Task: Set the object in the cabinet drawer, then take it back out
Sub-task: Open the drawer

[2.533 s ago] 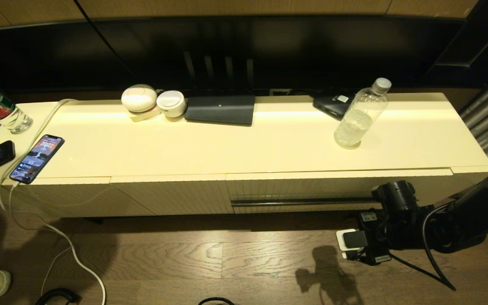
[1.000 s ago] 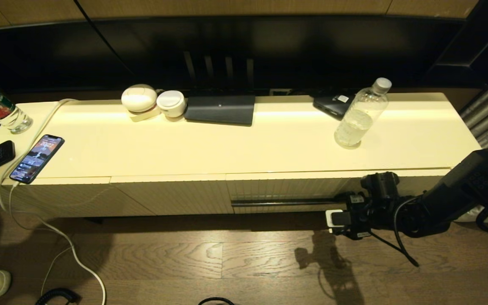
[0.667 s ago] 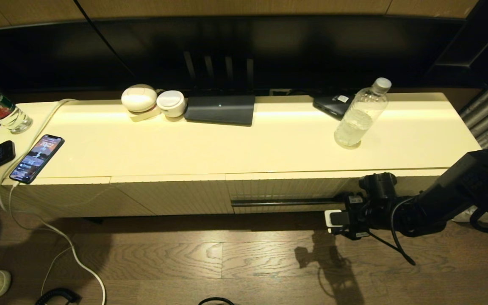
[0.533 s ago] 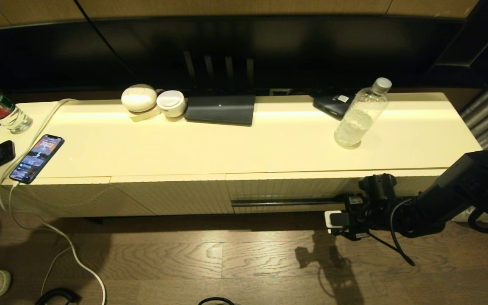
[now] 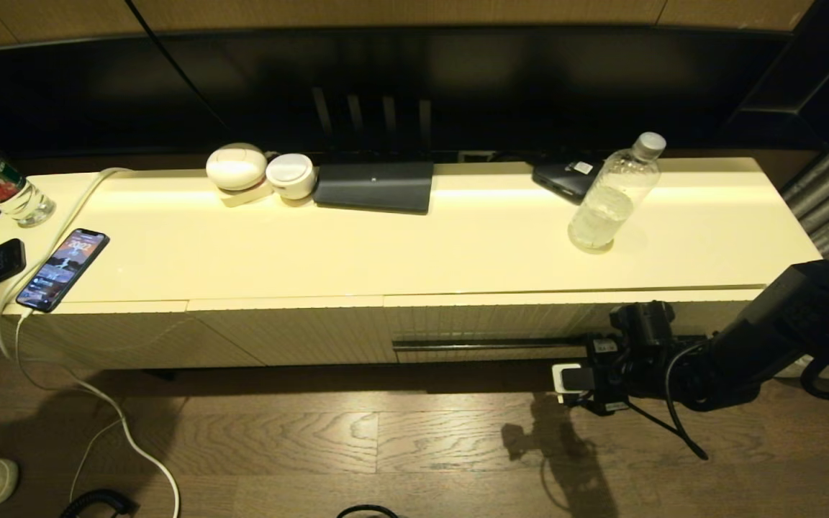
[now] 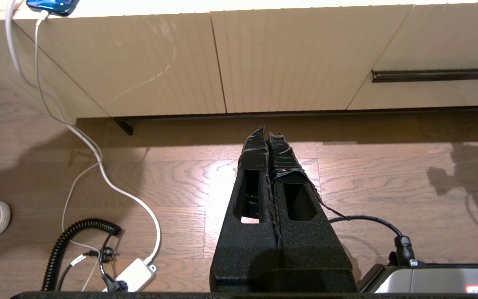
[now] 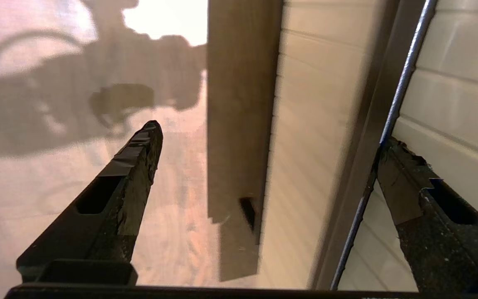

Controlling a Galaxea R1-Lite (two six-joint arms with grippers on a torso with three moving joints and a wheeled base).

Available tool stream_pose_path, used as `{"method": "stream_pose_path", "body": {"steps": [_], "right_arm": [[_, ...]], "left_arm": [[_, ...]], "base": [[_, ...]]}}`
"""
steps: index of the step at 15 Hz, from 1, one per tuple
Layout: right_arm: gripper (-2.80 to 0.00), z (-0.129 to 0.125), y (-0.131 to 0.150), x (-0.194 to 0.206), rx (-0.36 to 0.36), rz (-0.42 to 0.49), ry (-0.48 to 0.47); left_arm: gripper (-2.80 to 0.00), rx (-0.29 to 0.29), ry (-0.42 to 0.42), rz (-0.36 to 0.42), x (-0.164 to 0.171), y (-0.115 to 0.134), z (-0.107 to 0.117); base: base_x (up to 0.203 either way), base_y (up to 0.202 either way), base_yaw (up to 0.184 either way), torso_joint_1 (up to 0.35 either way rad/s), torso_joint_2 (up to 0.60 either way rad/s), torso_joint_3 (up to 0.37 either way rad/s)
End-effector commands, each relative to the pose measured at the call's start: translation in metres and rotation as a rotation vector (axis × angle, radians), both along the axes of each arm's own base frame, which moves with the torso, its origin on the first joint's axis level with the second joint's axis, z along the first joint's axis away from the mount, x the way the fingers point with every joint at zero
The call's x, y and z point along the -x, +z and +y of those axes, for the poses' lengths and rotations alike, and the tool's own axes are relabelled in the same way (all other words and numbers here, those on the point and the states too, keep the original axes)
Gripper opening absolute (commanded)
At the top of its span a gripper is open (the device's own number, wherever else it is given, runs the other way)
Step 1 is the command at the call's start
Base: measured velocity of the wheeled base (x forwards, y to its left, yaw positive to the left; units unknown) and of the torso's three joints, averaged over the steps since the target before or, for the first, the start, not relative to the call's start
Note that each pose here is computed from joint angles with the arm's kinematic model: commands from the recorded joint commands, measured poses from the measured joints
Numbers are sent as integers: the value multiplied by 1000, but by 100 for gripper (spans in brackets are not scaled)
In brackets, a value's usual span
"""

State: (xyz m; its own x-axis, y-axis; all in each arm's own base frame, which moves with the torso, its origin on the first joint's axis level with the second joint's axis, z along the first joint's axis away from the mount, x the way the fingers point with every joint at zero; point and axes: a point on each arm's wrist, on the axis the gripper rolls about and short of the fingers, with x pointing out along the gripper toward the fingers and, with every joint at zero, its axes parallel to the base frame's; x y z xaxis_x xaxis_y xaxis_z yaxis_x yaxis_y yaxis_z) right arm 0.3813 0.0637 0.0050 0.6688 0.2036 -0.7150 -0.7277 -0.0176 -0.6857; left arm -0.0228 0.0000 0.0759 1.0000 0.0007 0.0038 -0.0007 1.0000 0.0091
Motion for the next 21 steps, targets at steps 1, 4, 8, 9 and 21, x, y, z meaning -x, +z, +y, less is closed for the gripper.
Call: {"method": "stream_pose_path", "body": {"steps": [1,4,8,9,21], "right_arm": [[0,-1,-9,11,13,55,12],[0,-1,-13,18,14,89,14],[0,-1,-16,37,10,167,41],[0,0,-16,40,8,183,48],[0,-5,57,95,-59,101,100]], "left_arm": [[-280,0,1,1,0,0,0],[-280,0,1,1,0,0,0],[-280,0,1,2,0,-1,0],[-280,0,1,2,0,-1,0],[-280,0,0,2,0,-1,0]], "base": [[0,0,0,0,0,0],[0,0,0,0,0,0],[0,0,0,0,0,0],[0,0,0,0,0,0],[0,0,0,0,0,0]]}}
